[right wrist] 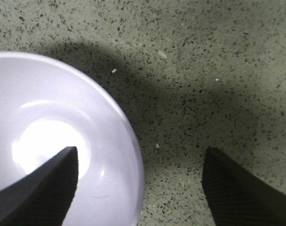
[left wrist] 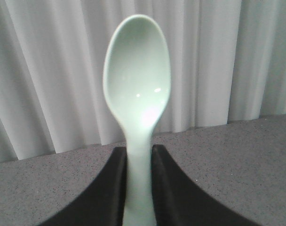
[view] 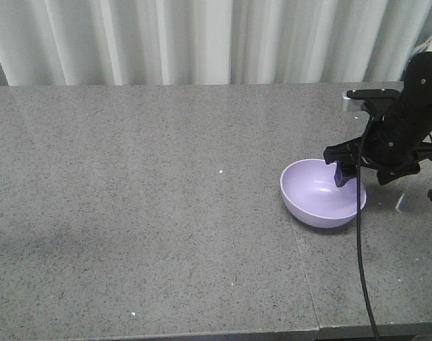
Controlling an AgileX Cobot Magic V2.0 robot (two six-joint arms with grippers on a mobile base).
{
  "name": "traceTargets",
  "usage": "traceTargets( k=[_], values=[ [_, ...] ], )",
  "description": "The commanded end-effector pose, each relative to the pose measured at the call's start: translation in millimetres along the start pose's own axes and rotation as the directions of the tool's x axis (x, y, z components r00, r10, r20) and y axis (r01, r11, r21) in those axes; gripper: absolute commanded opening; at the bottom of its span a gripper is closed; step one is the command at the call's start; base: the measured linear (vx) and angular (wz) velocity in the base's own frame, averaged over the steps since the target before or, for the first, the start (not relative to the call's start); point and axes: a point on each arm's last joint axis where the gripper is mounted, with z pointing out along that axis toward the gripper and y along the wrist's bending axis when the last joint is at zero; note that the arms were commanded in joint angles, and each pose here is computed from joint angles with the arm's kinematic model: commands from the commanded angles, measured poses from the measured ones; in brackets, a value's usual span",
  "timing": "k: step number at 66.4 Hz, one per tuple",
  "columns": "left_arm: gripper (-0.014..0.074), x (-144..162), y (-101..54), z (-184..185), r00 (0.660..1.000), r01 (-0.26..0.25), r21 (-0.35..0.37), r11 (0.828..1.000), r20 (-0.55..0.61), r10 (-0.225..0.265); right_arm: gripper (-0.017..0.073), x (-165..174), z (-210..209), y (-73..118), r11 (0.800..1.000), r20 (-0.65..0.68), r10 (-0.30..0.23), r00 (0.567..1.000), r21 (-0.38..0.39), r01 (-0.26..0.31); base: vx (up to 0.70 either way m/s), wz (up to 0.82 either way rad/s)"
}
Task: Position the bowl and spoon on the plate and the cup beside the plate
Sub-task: 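Lower the right gripper onto the rim of the lilac bowl, then grip the bowl rim with the right gripper and lift it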
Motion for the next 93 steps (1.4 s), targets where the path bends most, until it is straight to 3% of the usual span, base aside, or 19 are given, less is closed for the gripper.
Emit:
traceTargets(
  k=[1,13,21,28,40,64,80,93],
  values=[
    [-0.0006,-13.6,-1.3,-9.9,0.994,0.013,0.011,1.0,0.104,-0.014,0.0517,-5.8,-22.8,0.9,1.0,0.084,-0.018,0.996,-0.002,0.018,0.0,0.0],
    [-0.0006,-13.3,-1.3,-9.8,0.995,0.013,0.011,1.0,0.101,-0.014,0.0468,-6.9,-14.0,0.7,1.0,0.063,-0.017,0.998,-0.002,0.017,0.0,0.0],
    [-0.0006,-13.1,-1.3,-9.8,0.995,0.013,0.011,1.0,0.099,-0.014,0.0384,-7.7,-6.4,0.4,1.0,0.046,-0.017,0.999,-0.001,0.017,0.0,0.0],
    [-0.0006,-12.9,-1.3,-9.8,0.995,0.013,0.011,1.0,0.097,-0.014,0.0265,-8.8,-2.0,0.2,0.999,0.043,-0.036,0.998,0.0,0.036,0.0,0.0],
    [-0.0006,-12.9,-1.3,-9.8,0.995,0.013,0.011,1.0,0.097,-0.014,-0.0017,-11.1,-5.6,0.3,0.996,0.079,-0.084,0.993,0.005,0.084,0.0,0.0],
    [-0.0006,-13.0,-1.2,-9.8,0.995,0.012,0.01,1.0,0.098,-0.013,-0.001,-8.3,-53.9,1.8,0.996,0.236,-0.088,0.968,0.018,0.086,0.0,0.0],
    [-0.0006,-12.9,-1.2,-8.5,0.995,0.011,0.009,1.0,0.097,-0.011,-0.001,10.3,-136.2,6.0,0.997,0.488,-0.074,0.869,0.012,0.078,0.0,0.0],
    [-0.0006,-12.9,-1.2,-8.5,0.995,0.011,0.009,1.0,0.097,-0.011,-0.001,45.8,-217.8,10.3,0.997,0.721,-0.046,0.692,-0.007,0.074,0.0,0.0]
  ],
)
